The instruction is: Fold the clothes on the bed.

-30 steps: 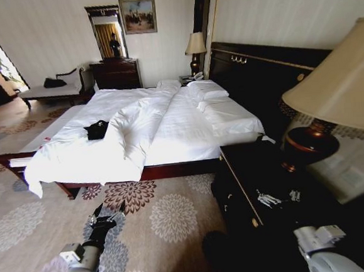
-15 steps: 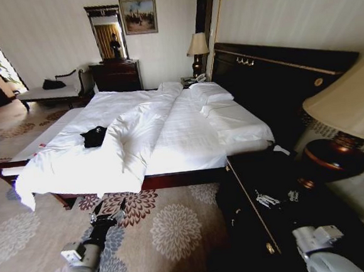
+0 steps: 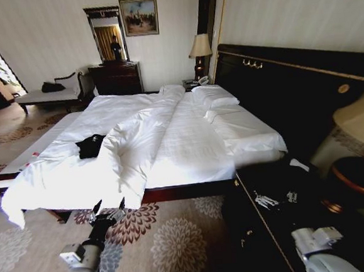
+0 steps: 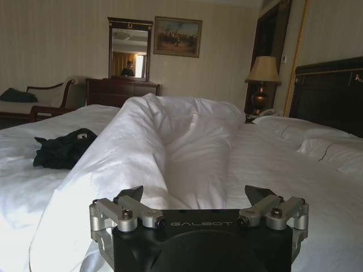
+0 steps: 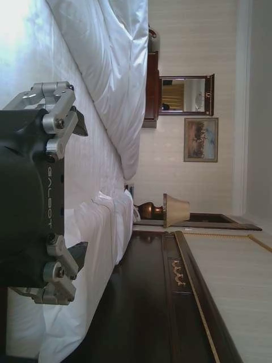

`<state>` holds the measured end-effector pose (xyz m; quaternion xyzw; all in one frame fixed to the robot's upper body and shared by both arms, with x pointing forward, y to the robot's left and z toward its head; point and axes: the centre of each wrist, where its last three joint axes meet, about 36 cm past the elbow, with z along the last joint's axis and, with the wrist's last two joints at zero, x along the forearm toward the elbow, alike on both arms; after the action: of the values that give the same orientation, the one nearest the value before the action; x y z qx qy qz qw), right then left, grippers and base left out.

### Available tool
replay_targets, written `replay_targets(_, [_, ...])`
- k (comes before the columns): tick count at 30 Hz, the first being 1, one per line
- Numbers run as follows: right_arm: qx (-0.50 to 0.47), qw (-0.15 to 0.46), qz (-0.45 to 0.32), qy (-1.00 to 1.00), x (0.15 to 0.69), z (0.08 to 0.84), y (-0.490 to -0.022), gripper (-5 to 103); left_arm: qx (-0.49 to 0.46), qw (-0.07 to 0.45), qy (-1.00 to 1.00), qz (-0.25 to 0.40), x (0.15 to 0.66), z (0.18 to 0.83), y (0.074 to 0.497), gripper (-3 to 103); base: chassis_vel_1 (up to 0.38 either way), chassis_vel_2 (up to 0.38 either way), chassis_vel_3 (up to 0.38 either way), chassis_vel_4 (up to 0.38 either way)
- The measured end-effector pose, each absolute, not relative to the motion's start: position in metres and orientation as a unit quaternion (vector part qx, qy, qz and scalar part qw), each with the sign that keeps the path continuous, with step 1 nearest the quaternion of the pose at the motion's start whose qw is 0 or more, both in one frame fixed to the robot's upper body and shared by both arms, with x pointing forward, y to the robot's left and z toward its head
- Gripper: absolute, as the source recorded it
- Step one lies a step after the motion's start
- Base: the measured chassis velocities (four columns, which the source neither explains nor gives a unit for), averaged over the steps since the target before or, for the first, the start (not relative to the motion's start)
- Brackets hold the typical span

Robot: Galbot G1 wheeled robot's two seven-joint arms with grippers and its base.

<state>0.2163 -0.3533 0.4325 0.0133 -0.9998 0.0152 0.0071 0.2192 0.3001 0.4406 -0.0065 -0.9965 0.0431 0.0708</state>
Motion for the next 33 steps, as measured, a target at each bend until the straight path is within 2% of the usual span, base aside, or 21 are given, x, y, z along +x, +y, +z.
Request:
replay_targets(6, [0.014,0.011,0.012,-1.0,0.215,0.429,-0.348,100,0.004,0.034,-0.998,0.046,0.223,0.451,0.296,100,-0.225,0.227,0.194,-0.221])
replay_targets(12, [0.019,0.017,0.013,-1.0,0.215,0.424,-0.342,100,-0.008,0.021,-0.999,0.037,0.224,0.458,0.295,100,-0.258,0.262,0.256,-0.255])
replay_targets(23, [0.019,0.017,0.018,-1.0,0.219,0.424,-0.342,100,-0.03,0.018,-0.999,0.031,0.22,0.462,0.296,100,-0.242,0.247,0.247,-0.244])
replay_targets(33, [-0.01,0.024,0.011,-1.0,0.226,0.424,-0.342,100,-0.035,0.022,-0.999,0.027,0.217,0.459,0.294,100,-0.137,0.123,0.135,-0.134])
